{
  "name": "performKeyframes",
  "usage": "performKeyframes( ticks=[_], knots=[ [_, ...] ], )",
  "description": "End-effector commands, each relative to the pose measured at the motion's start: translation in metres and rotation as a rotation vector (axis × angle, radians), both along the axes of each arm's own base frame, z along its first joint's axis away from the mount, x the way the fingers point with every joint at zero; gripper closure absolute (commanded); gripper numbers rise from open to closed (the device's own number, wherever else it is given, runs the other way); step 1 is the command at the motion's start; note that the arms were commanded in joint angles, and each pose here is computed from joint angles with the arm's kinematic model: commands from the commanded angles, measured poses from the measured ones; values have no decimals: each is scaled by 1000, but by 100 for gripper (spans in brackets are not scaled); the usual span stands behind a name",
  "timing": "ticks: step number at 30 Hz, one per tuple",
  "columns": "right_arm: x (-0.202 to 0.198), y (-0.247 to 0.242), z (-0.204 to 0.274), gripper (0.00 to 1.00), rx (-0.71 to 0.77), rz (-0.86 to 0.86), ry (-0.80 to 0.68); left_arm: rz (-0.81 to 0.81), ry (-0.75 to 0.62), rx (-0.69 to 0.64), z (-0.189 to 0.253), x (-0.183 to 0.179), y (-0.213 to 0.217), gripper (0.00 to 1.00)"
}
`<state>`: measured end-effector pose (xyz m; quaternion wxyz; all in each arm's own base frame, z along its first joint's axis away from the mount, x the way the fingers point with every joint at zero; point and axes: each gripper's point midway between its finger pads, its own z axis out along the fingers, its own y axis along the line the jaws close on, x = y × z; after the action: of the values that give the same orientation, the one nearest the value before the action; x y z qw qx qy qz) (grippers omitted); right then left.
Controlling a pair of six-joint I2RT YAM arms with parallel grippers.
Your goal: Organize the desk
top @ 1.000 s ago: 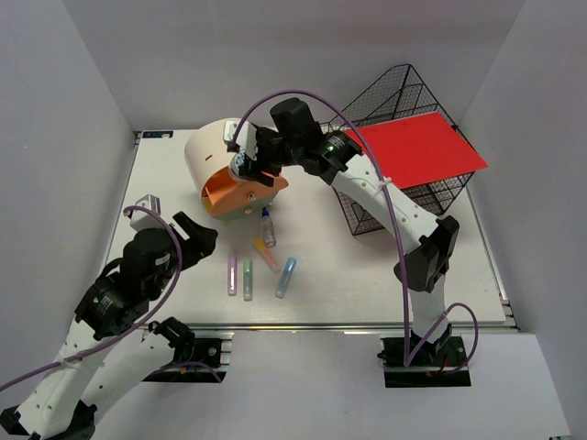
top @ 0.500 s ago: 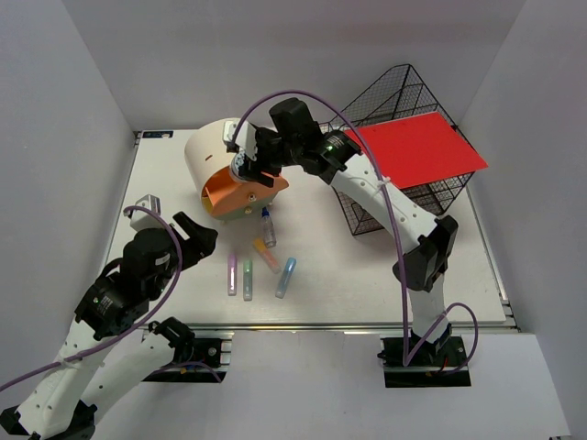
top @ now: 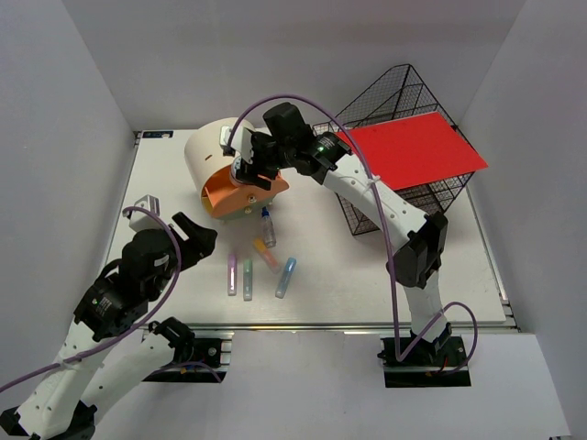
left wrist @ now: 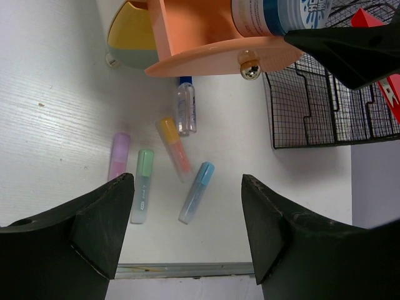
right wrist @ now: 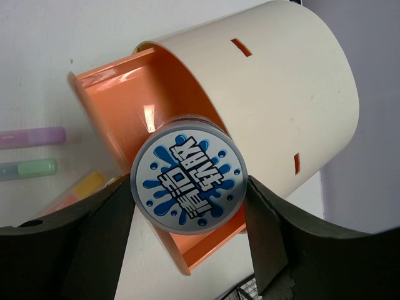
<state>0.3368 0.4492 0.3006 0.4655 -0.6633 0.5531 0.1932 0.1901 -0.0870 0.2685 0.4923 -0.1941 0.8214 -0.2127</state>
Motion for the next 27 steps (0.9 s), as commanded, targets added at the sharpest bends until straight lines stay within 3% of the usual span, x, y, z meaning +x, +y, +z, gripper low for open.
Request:
performKeyframes(
  ticks=[1, 5, 7, 10, 12, 27],
  knots=[
    [5, 7, 31, 100, 77, 0, -63, 9, -6, -12, 1, -1, 1, 21],
    [5, 8, 31, 73, 79, -8, -64, 8, -3, -12, 0, -1, 1, 21],
    [6, 9, 31, 67, 80, -10, -67, 7, -3, -13, 0, 0, 1, 21],
    [8, 9, 35, 46, 93, -12, -74, 6, -3, -16, 0, -1, 1, 21],
    [6, 11, 38, 40, 102, -8, -69, 8, -5, -17, 1, -1, 1, 21],
    [2, 11, 50, 26, 131, 0, -74, 6, -10, -24, 4, -2, 1, 21]
  ],
)
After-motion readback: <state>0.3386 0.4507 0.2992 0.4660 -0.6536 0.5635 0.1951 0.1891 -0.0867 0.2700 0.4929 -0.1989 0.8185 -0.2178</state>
